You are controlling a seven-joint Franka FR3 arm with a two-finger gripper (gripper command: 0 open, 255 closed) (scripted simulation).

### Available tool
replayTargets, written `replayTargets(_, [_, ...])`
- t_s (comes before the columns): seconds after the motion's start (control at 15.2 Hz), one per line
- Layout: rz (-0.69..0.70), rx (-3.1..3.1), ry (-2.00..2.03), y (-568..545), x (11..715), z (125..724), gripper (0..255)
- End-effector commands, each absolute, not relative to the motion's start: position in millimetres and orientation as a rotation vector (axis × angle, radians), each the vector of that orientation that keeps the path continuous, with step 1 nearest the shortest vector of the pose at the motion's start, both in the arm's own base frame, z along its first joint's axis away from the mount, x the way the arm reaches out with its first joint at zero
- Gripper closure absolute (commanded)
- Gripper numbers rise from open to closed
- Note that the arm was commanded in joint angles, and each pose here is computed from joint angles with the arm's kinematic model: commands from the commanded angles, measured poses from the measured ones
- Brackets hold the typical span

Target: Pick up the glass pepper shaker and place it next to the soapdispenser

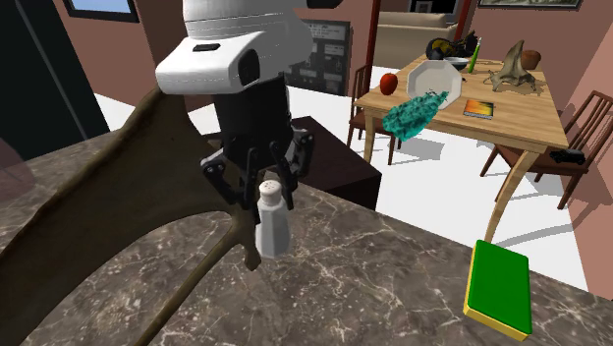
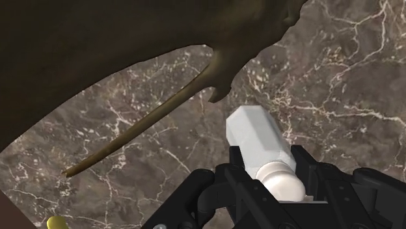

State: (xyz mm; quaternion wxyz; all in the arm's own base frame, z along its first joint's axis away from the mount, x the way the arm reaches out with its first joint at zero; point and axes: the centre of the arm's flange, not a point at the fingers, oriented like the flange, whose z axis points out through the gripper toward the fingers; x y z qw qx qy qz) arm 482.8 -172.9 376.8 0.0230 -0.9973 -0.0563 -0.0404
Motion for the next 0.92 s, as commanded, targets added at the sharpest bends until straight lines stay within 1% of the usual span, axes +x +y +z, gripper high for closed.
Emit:
replayTargets(0.0, [-0.125, -3.088, -0.174, -173, 482, 388, 255])
replayTargets(0.86, [-0.125, -3.088, -0.174, -173, 482, 457, 255])
